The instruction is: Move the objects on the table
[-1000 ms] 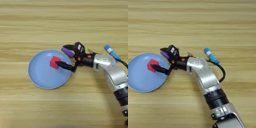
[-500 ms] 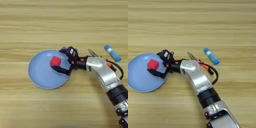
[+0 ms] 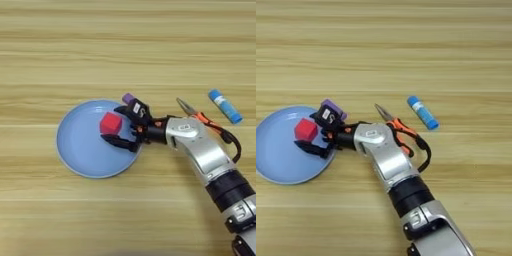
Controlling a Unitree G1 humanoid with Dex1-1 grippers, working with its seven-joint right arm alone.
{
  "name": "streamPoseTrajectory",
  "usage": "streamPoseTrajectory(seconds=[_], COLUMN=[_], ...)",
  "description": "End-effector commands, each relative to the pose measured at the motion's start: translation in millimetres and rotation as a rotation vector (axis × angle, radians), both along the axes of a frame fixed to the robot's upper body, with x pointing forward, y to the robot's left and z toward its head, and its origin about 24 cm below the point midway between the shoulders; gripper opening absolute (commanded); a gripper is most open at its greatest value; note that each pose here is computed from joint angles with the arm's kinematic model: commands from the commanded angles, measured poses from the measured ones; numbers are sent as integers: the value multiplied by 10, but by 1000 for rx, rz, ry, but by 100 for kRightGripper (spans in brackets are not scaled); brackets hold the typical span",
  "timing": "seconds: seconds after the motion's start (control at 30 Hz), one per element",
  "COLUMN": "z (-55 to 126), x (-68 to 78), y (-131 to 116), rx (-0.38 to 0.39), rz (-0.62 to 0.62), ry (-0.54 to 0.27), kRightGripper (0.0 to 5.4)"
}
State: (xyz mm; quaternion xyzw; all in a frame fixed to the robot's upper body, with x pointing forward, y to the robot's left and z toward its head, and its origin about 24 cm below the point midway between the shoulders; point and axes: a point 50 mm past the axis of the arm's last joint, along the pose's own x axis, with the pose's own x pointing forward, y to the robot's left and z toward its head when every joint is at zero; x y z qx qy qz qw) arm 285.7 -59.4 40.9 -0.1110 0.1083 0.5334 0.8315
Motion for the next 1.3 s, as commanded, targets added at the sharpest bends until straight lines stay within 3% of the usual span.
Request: streamPoseTrajectory(seconds=[0.03, 0.5, 0.9, 1.3], z=[322, 311, 441, 826], x=[144, 153, 179, 375], y=[88, 84, 57, -148], rx=[35, 34, 90, 178], rz=[6, -1, -21, -116], ry=[-137, -136, -161, -252], kRightGripper=[376, 226, 224, 224])
